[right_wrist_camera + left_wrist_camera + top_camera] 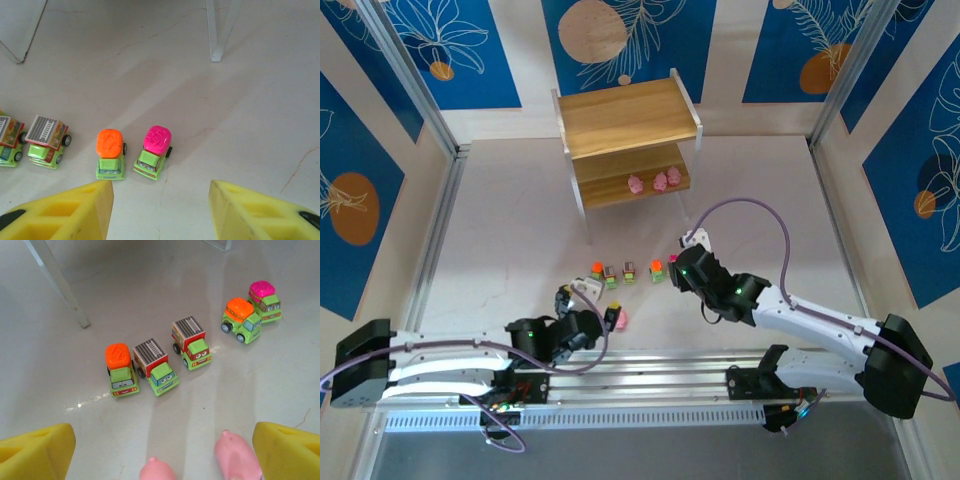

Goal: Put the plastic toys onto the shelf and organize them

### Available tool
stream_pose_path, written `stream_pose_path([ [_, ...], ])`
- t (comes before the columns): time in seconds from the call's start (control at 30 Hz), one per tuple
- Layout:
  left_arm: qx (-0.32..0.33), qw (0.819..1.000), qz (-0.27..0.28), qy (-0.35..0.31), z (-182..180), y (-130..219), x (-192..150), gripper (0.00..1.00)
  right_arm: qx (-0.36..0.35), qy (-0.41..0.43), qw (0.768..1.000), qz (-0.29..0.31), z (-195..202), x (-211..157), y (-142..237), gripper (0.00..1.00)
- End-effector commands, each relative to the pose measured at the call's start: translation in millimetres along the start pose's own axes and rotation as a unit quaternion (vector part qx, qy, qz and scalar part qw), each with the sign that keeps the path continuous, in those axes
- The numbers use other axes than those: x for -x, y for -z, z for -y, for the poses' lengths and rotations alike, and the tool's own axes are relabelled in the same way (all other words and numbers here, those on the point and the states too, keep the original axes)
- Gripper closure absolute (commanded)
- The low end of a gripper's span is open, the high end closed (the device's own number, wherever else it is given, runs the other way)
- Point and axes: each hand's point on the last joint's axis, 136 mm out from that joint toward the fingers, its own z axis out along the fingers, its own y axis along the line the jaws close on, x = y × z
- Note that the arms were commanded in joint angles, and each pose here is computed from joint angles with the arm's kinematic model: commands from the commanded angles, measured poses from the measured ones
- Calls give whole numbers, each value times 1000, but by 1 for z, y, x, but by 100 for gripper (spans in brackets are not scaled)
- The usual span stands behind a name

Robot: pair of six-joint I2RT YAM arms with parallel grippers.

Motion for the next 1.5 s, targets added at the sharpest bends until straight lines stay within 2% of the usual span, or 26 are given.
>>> stream_pose_path([
  [0.0,67,997,29,26,-4,7,15,9,12,-2,1000,29,-1,3,3,47],
  [0.33,108,990,-6,89,26,0,-8,14,34,-18,999,22,-1,-2,1,47],
  [0.6,109,988,-19,110,46,-2,-21,19,31,-35,999,9,5,-4,1,47],
  [0.93,102,982,-60,145,52,-13,-56,21,39,-41,998,6,4,-4,3,48],
  [1.47,114,977,-89,157,56,-26,-81,25,43,-46,998,10,6,-4,8,48],
])
